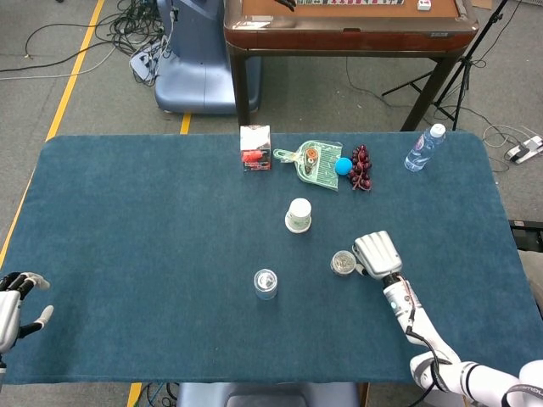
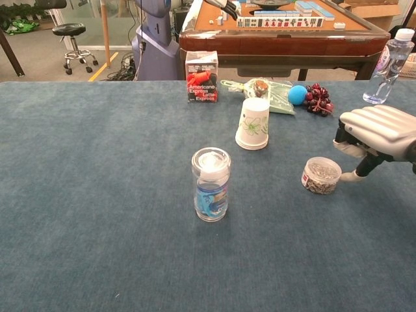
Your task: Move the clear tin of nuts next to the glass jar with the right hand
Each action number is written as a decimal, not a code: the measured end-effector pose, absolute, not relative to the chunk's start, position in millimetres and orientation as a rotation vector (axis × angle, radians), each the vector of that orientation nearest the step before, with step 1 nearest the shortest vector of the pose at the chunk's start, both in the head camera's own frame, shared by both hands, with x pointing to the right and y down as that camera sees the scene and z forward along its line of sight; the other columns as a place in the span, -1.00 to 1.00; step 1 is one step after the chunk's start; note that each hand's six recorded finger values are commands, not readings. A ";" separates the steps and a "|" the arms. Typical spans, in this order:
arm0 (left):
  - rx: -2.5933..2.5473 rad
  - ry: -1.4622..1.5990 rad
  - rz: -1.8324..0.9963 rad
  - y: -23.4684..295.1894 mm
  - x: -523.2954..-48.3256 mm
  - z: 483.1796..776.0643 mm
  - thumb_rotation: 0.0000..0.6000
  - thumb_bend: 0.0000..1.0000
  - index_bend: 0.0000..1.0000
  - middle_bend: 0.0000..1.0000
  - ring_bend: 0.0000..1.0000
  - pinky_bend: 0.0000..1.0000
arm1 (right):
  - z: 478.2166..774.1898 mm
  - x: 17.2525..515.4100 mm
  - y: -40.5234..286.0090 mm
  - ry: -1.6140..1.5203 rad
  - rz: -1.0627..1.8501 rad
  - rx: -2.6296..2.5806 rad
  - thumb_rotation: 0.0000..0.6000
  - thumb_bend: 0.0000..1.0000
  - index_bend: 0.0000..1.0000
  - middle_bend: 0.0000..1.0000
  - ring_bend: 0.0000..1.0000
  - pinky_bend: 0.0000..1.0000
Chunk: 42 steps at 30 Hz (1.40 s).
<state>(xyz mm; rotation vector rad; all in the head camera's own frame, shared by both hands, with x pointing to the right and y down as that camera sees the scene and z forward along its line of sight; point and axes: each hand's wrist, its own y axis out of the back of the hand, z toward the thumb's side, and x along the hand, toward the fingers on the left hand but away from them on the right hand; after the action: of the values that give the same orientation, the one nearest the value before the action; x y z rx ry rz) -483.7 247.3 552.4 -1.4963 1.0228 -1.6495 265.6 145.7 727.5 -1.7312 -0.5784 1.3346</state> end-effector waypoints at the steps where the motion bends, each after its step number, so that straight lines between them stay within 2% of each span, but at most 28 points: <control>1: -1.496 1.024 -1.649 247.4 -483.9 552.2 1.00 -0.42 -0.12 -0.30 -0.51 -0.09 | 728.1 263.9 145.3 -0.576 1.332 -1.732 1.00 -1.00 1.00 1.00 1.00 1.00; 42: -1.490 1.032 -1.656 247.2 -487.2 549.4 1.00 -0.42 -0.11 -0.29 -0.49 -0.09 | 740.9 170.4 120.1 -0.509 1.172 -1.759 1.00 -1.00 1.00 1.00 1.00 1.00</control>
<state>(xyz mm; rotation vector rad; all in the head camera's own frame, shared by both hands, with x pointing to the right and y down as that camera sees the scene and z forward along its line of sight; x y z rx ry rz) -487.2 247.2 549.4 -1.4903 1.0325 -1.6563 170.4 120.1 740.9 -1.7589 -0.5088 1.1717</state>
